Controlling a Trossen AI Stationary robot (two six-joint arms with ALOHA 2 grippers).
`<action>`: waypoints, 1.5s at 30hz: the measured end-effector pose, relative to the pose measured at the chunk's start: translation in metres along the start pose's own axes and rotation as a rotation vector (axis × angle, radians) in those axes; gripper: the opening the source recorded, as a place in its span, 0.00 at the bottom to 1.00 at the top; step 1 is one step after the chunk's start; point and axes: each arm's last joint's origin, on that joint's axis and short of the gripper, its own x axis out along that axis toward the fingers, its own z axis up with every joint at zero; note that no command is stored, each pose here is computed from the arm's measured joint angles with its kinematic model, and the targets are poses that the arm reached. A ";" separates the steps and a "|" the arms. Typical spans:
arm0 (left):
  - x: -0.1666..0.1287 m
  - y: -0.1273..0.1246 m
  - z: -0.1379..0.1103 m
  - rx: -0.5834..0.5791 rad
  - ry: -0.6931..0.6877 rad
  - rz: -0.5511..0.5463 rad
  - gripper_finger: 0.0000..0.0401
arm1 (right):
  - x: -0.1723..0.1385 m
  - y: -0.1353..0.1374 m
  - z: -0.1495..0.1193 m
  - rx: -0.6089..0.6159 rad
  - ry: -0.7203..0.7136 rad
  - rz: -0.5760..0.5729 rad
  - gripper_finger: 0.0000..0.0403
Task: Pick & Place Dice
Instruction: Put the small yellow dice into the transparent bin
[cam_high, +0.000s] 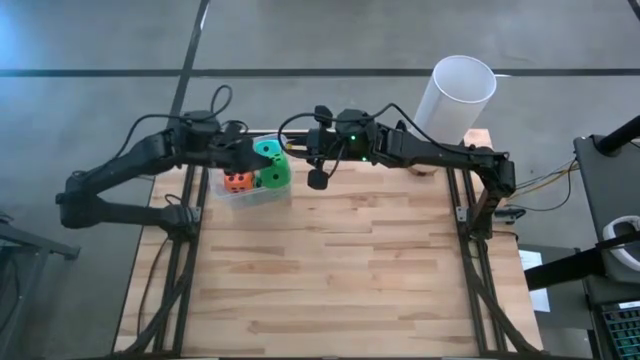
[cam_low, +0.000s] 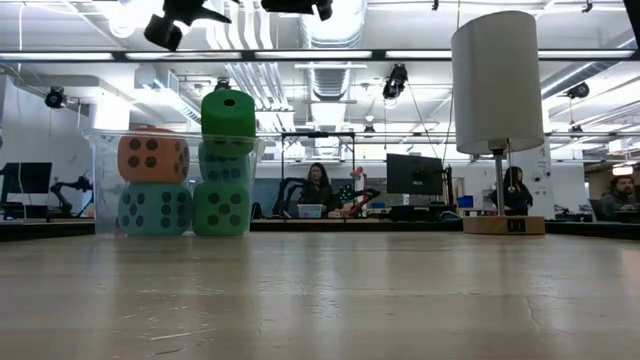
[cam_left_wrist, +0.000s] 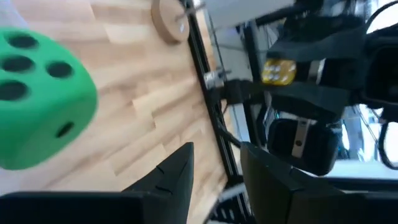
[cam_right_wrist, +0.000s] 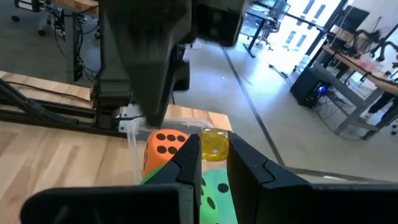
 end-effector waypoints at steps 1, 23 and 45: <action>0.005 0.000 0.001 -0.006 0.020 -0.002 0.34 | 0.000 0.000 0.000 -0.002 -0.001 0.000 0.10; -0.002 -0.012 0.008 0.059 0.057 -0.191 0.33 | -0.029 -0.004 0.014 -0.024 0.004 0.002 0.10; -0.006 -0.021 0.010 0.112 0.051 -0.299 0.31 | -0.003 0.015 -0.003 -0.023 -0.136 0.003 0.10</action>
